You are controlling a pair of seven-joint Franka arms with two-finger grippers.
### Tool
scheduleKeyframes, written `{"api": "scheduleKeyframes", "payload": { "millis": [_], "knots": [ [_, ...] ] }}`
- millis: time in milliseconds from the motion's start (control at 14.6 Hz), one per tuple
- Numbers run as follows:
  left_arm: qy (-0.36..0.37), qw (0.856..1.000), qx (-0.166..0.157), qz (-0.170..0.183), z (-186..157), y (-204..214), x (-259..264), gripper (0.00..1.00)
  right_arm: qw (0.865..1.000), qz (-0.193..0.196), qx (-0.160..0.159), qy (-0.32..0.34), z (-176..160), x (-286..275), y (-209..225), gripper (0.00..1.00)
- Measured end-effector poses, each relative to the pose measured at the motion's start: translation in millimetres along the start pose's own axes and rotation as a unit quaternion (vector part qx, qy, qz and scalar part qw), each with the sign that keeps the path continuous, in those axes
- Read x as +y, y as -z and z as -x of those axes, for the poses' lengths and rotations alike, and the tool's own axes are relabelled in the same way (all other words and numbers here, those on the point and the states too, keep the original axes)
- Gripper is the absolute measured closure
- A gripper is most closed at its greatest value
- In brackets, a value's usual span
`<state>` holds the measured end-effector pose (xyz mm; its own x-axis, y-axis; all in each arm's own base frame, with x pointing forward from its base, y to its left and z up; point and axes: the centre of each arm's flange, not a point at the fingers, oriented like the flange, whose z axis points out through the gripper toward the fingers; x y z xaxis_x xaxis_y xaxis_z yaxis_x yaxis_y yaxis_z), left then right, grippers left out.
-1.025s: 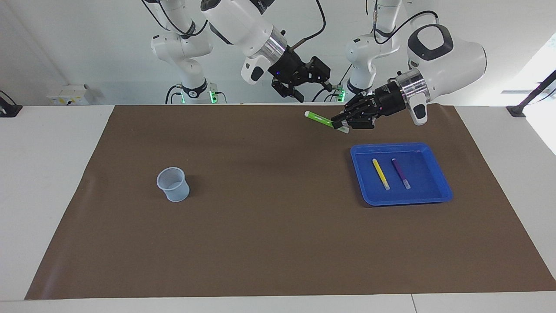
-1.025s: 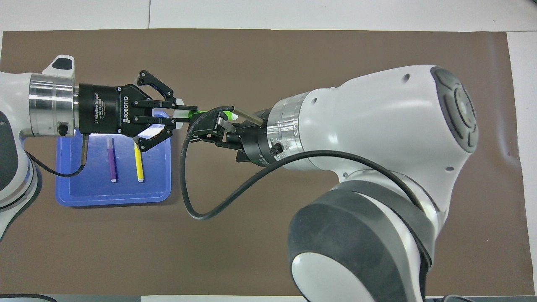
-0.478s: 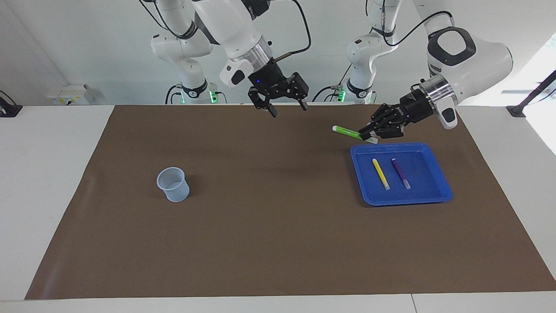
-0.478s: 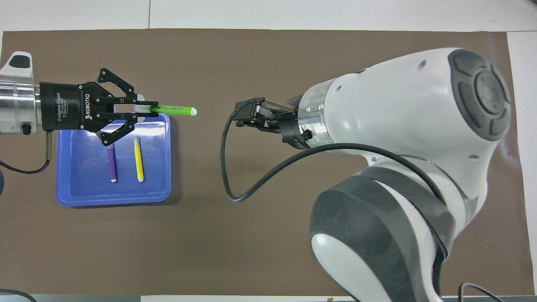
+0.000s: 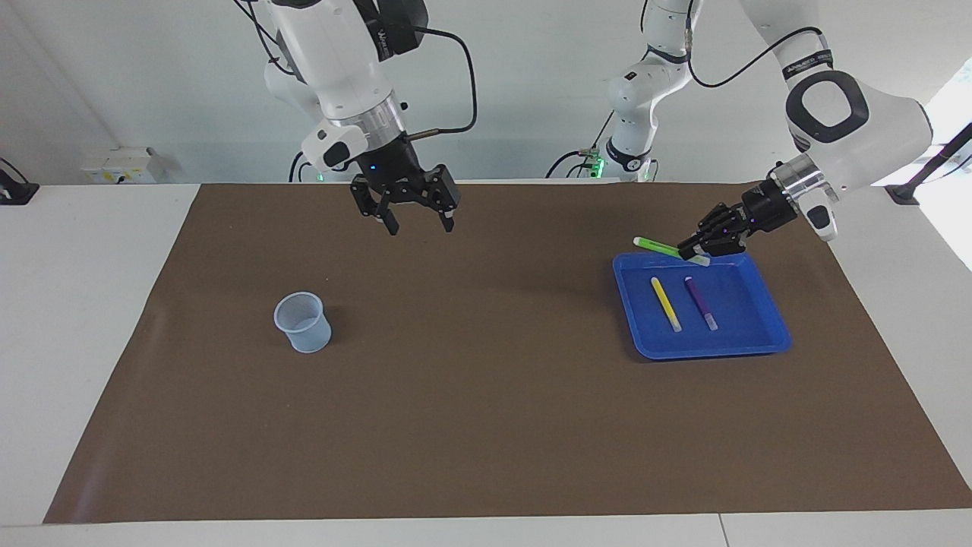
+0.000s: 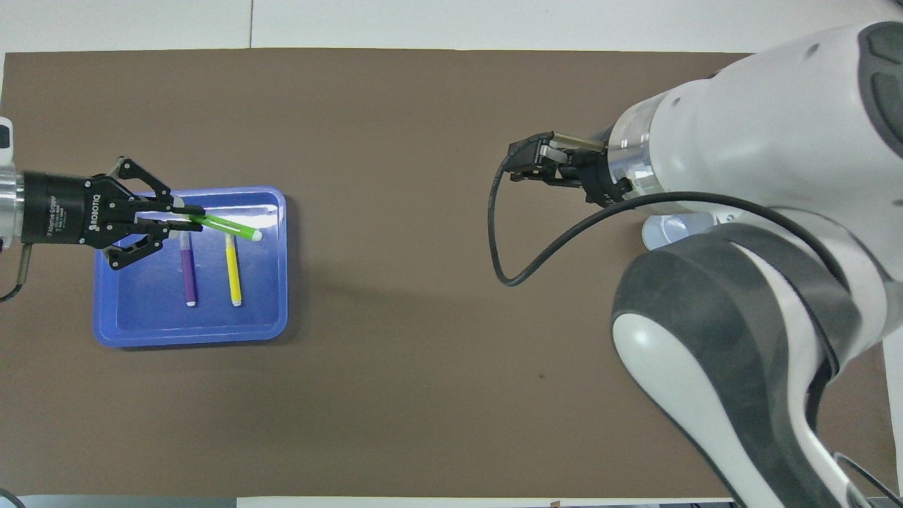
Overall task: Right arm passes pens to left for tray arrangement
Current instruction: 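Lower the green pen into the tray while the right gripper returns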
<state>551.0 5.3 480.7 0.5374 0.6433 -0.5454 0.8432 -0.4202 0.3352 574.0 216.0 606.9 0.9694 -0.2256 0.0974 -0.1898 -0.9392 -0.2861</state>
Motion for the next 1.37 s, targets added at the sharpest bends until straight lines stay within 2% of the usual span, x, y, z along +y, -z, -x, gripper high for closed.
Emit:
{"api": "scheduleKeyframes", "payload": {
  "millis": [137,273,478,751,1025,1366],
  "knots": [
    [-0.051,0.997,0.021,-0.051,-31.1,-3.7,-20.0,0.82,1.000,0.006,-0.001,0.011,-6.3,11.9,0.9,0.00],
    [-0.113,0.986,0.035,-0.117,-58.0,-14.7,-37.1,0.82,0.999,0.026,0.000,0.027,-5.4,14.6,-0.3,0.00],
    [-0.208,0.955,0.032,-0.210,-93.8,-34.7,-57.9,0.82,0.997,0.052,-0.003,0.059,-3.9,19.6,-0.4,0.00],
    [-0.292,0.908,0.031,-0.300,-115.1,-54.8,-54.2,0.82,0.989,0.105,0.004,0.102,-26.2,66.7,9.6,0.00],
    [-0.343,0.866,0.025,-0.362,-129.5,-88.8,-38.9,0.82,0.987,0.131,-0.004,0.095,-55.2,146.5,30.9,0.00],
    [-0.369,0.838,0.016,-0.401,-141.0,-114.3,-36.5,0.82,0.985,0.148,-0.021,0.085,-50.2,189.7,66.2,0.00]
  ]
}}
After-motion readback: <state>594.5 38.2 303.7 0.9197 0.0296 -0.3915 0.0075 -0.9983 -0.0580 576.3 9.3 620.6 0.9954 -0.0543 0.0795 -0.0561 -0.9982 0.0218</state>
